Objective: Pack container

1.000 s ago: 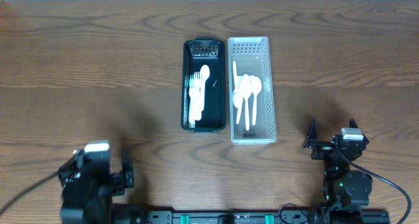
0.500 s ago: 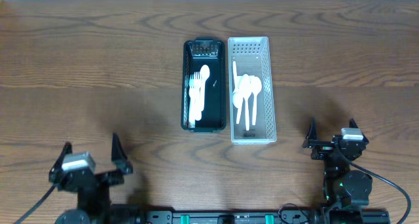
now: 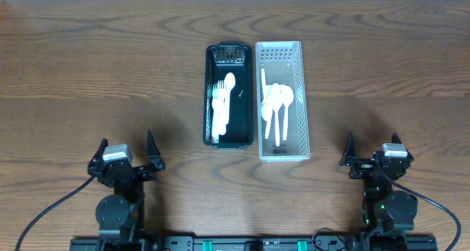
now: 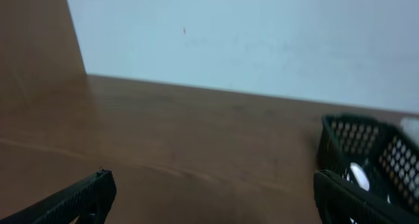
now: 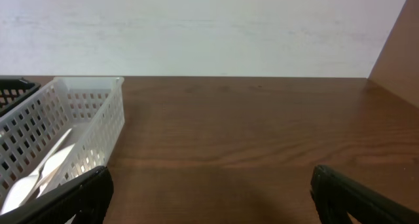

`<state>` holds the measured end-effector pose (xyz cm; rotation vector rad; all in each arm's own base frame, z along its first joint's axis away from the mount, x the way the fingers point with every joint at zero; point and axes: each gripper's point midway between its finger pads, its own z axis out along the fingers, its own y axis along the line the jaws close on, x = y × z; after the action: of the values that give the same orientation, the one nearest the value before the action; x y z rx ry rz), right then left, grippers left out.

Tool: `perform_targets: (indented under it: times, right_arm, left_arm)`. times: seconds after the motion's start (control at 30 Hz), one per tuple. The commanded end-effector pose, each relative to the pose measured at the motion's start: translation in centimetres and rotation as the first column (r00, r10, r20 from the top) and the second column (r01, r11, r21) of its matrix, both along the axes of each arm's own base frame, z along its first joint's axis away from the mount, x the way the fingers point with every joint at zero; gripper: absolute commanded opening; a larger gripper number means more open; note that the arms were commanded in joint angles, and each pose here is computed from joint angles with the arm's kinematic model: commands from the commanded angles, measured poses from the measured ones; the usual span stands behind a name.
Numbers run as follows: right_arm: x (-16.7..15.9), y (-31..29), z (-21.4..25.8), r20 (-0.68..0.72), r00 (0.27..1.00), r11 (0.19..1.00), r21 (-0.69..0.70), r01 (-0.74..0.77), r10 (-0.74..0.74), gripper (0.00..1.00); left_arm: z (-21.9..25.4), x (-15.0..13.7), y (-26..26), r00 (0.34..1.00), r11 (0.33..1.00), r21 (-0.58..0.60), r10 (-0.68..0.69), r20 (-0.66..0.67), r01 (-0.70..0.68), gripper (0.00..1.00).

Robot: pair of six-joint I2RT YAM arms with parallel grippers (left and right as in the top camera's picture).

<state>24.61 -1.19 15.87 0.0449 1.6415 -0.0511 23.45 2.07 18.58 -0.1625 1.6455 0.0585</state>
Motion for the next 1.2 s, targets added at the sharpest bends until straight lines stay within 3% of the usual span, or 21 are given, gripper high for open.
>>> perform_targets:
  times: [0.0,0.23,0.6,0.77,1.17]
  right_arm:
    - [0.0,0.0,-0.1,0.003,1.0,1.0,0.018,0.002,-0.002,0.99]
    - [0.0,0.0,-0.1,0.003,1.0,1.0,0.018,0.002,-0.002,0.99]
    - [0.0,0.0,-0.1,0.003,1.0,1.0,0.018,0.002,-0.002,0.99]
    - [0.0,0.0,-0.1,0.003,1.0,1.0,0.018,0.002,-0.002,0.99]
    - [0.0,0.0,-0.1,0.003,1.0,1.0,0.018,0.002,-0.002,0.99]
  left_arm:
    - [-1.7,0.4,-0.9,0.998,0.998,-0.018,-0.052,-0.029,0.052,0.98]
    - [-4.8,0.7,-2.1,0.987,0.99,-0.039,-0.137,-0.089,0.134,0.98]
    - [-4.7,0.7,-1.2,0.993,0.994,-0.065,-0.092,-0.079,0.087,0.98]
    - [-3.5,1.1,-1.2,0.996,0.995,-0.062,-0.085,-0.005,0.084,0.98]
    - [-4.9,0.9,-1.3,0.994,0.994,-0.075,-0.084,-0.063,0.08,0.98]
